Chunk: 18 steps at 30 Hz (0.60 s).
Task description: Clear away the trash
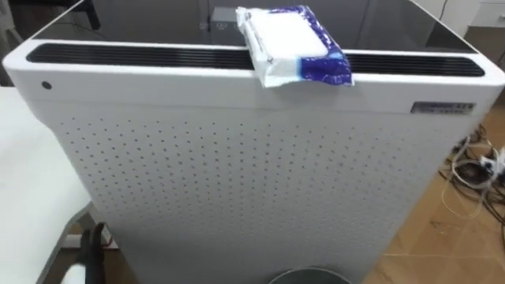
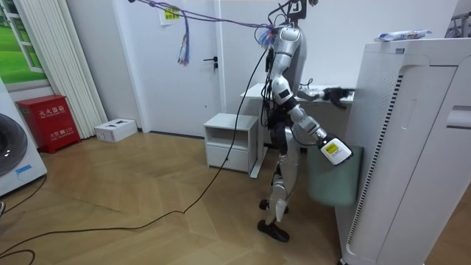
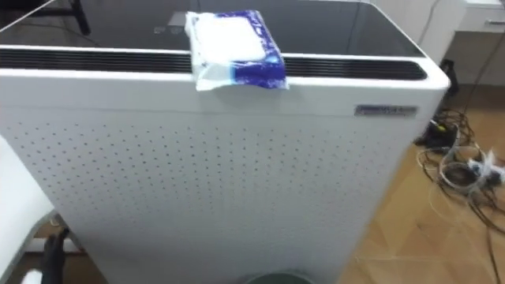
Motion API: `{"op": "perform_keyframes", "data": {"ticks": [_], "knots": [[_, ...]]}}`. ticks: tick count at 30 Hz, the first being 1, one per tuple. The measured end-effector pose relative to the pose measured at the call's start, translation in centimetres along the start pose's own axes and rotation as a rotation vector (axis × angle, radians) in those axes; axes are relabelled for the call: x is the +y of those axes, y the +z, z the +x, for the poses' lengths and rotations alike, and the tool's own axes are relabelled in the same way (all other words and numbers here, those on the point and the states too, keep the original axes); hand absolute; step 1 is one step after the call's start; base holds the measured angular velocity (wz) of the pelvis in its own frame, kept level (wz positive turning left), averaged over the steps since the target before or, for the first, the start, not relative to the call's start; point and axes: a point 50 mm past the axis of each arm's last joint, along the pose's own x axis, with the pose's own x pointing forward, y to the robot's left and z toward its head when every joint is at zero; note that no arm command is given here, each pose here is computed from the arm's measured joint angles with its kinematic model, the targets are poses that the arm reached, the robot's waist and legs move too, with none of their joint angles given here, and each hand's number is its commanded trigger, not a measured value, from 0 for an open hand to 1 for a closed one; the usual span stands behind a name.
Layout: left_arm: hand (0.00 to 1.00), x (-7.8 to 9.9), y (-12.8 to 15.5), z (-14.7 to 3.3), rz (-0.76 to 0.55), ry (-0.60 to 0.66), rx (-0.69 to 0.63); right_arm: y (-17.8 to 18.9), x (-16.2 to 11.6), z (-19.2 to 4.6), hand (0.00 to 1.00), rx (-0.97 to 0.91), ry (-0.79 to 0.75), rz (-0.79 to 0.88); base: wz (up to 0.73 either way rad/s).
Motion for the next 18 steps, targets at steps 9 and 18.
{"op": "perform_keyframes", "data": {"ticks": [9,18], "knots": [[0.00,2.1,6.0,1.5,-0.092,0.187,-0.351,0.1,0.0,0.0,1.00,-0.006,0.019,-0.036,0.01],[0.00,2.9,9.0,1.8,-0.140,0.254,-0.496,0.0,0.1,-0.1,1.00,-0.006,0.040,-0.044,0.01]]}}
